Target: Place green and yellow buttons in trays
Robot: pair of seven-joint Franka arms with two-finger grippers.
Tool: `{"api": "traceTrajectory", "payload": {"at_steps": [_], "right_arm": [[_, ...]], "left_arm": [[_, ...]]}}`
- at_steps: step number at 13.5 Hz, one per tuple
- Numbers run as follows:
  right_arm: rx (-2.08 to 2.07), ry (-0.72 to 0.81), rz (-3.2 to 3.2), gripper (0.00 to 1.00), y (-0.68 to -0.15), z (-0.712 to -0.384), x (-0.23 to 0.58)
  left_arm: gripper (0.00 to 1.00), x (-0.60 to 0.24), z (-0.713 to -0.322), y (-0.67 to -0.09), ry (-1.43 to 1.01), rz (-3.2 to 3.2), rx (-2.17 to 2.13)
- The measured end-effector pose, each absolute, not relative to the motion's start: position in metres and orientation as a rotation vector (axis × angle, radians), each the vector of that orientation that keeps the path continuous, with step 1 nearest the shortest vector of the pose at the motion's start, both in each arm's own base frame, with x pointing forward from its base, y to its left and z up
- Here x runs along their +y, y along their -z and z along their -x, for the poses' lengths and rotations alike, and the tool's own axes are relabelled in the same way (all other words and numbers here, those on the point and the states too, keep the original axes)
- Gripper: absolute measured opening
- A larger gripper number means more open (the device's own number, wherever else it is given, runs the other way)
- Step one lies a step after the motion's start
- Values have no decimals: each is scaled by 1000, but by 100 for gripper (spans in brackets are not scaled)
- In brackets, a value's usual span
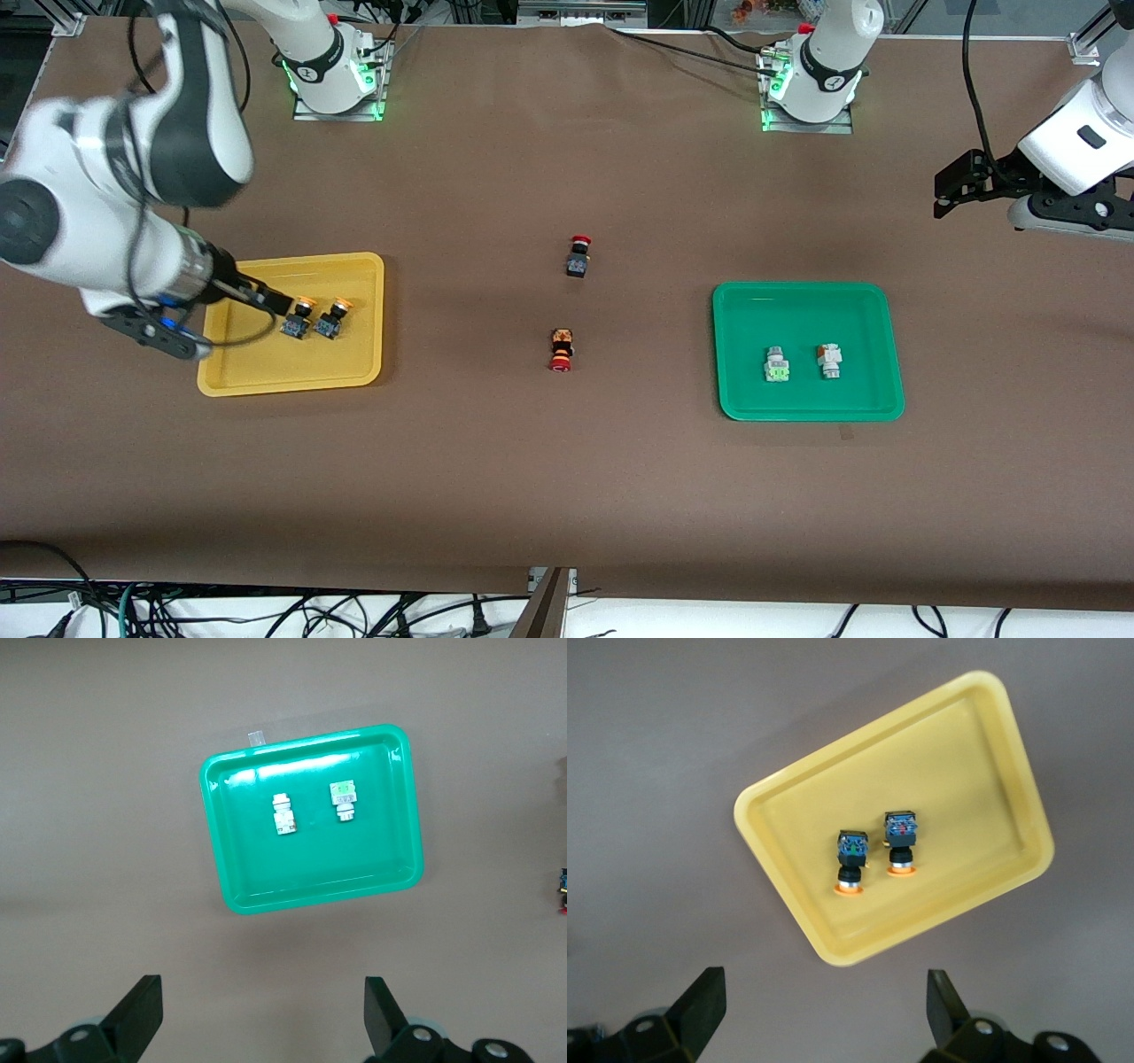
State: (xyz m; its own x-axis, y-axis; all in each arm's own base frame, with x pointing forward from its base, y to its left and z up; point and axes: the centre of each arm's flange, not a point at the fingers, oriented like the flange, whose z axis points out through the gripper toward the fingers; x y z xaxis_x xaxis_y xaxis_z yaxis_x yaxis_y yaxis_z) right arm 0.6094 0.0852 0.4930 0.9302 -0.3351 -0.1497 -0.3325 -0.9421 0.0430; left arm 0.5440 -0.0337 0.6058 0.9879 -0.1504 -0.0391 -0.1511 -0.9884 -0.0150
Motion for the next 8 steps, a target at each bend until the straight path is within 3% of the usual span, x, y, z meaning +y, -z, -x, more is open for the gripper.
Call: {"api": "traceTrajectory", "payload": {"at_steps": [4,8], "right_arm": [[-446,191,-3106,100,-534,-594,60],[-246,311,-3117,100,-526,-592,17]], "left_arm": [[100,-32,-544,-606,-60,3115,232],[100,-32,-544,-606,-60,3115,232]]}}
